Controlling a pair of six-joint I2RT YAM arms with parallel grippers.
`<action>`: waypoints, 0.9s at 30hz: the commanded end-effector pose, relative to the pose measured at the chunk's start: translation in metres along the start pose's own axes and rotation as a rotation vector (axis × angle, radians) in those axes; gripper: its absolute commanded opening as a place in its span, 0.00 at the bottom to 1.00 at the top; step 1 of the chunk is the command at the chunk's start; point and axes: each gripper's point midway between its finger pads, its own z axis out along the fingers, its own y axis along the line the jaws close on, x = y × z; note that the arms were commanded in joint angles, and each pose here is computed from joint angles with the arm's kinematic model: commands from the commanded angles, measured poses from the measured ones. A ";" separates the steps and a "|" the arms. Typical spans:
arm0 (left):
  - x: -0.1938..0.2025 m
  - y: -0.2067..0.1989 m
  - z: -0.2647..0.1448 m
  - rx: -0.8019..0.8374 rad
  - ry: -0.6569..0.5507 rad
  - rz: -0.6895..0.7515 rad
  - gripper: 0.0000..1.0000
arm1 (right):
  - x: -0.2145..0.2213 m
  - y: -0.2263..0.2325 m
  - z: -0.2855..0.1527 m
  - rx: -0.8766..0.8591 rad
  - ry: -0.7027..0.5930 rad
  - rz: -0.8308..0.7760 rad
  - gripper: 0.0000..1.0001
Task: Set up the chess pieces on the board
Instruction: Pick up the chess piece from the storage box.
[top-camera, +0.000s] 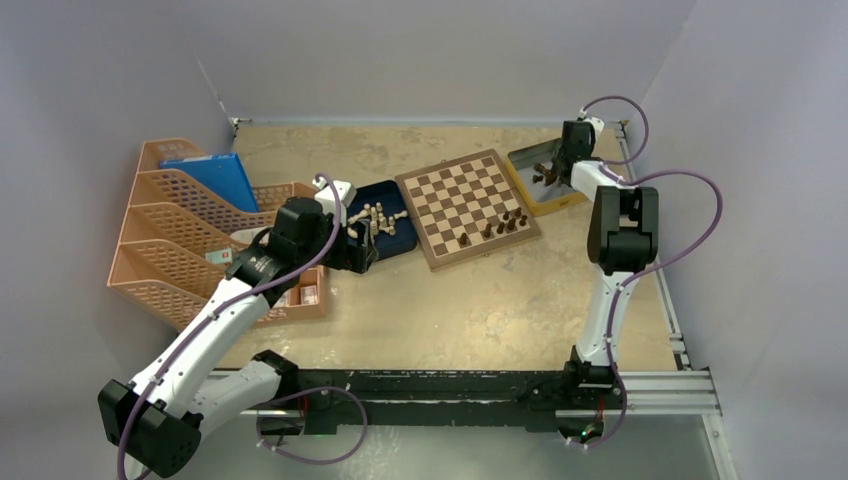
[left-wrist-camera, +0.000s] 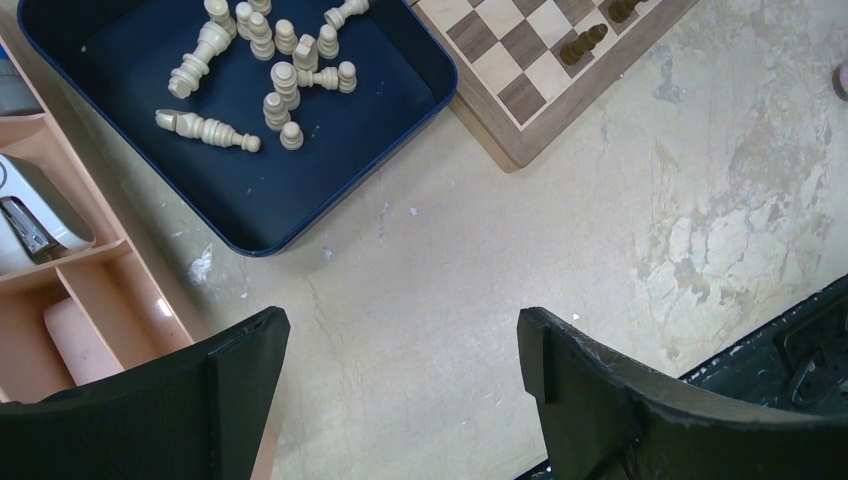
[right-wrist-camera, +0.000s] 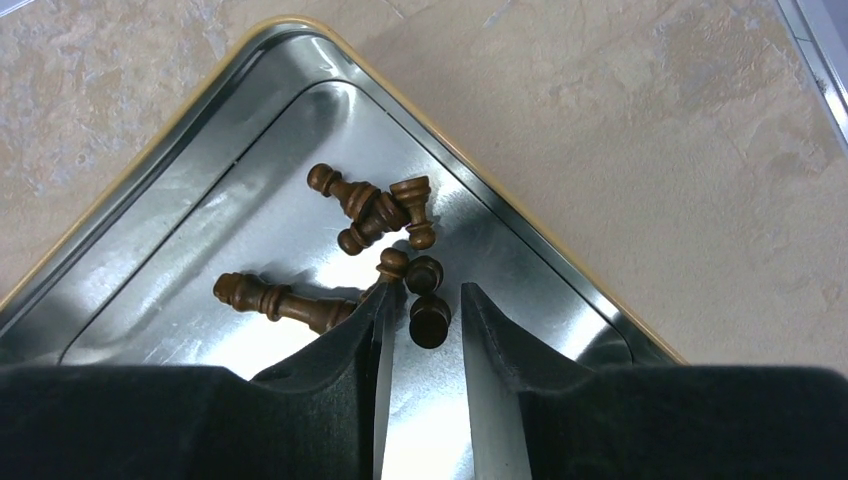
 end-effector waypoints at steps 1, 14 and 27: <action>-0.018 -0.004 -0.005 0.009 -0.063 0.014 0.85 | -0.009 0.005 -0.002 -0.021 -0.026 0.024 0.34; -0.018 -0.004 -0.004 0.006 -0.060 0.013 0.85 | -0.002 0.006 0.001 -0.025 -0.004 0.024 0.29; -0.020 -0.005 -0.009 0.012 -0.078 0.014 0.84 | -0.021 -0.006 -0.011 0.044 -0.039 0.039 0.17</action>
